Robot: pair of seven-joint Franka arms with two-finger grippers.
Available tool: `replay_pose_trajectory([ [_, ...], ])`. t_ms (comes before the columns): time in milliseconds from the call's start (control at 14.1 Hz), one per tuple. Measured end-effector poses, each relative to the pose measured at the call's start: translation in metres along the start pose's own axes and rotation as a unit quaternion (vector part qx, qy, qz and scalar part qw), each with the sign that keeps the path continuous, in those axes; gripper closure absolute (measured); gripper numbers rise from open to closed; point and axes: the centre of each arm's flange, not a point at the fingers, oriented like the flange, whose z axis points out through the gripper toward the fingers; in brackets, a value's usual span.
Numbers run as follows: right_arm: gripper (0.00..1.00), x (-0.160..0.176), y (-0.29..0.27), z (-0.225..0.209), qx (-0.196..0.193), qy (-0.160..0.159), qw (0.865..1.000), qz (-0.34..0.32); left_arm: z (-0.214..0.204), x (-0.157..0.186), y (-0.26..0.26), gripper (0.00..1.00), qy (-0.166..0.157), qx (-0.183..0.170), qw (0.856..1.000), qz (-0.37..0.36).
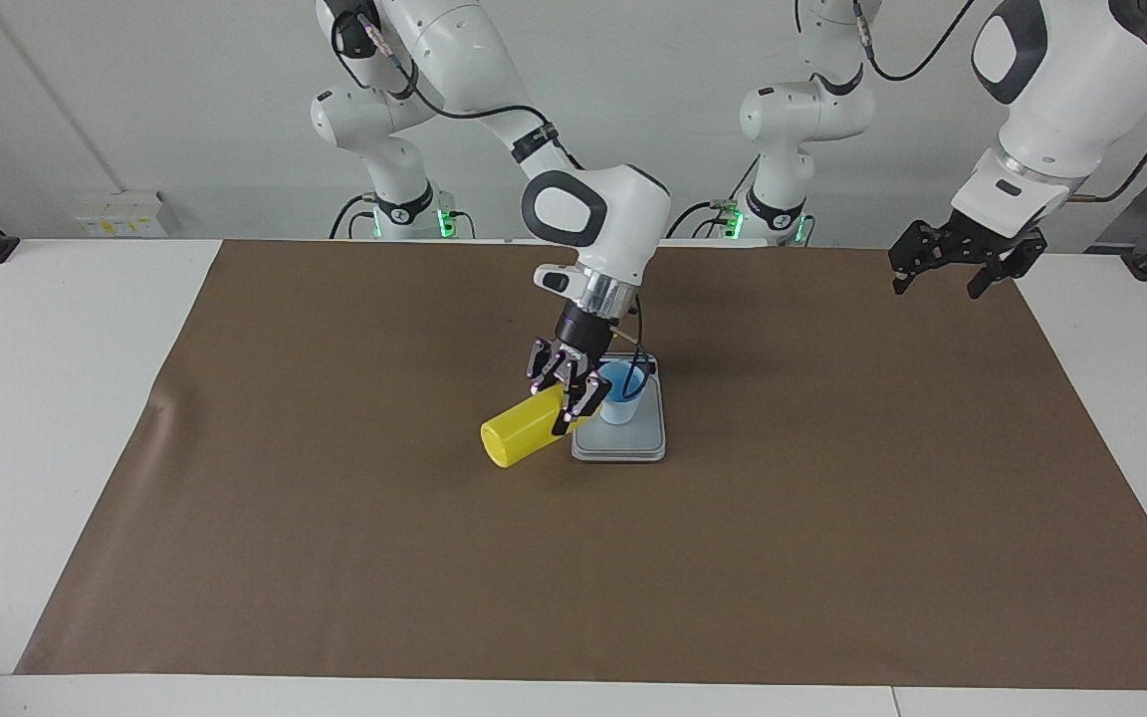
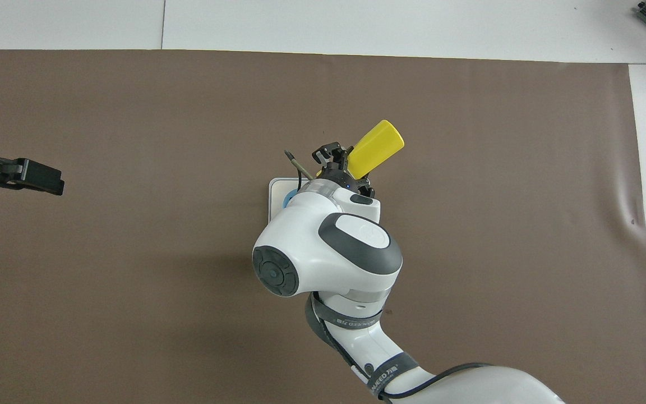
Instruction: Pour seasoning into cup on scale with both arms
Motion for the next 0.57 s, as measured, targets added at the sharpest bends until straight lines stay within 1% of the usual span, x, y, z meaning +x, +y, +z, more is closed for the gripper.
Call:
replay_pose_trajectory([
  [142,0.47,0.008,-0.001,0.004,-0.006,-0.005,1.000,0.022,0.000,0.000,0.000,0.00,0.000,0.000,1.000,0.000],
  [354,0.47,0.026,-0.005,0.008,-0.016,-0.034,0.997,0.065,0.000,0.000,0.000,0.00,0.000,0.000,1.000,0.000],
  [567,0.47,0.052,-0.008,0.002,-0.026,-0.057,0.992,0.109,0.000,0.000,0.000,0.00,0.000,0.000,1.000,0.000],
])
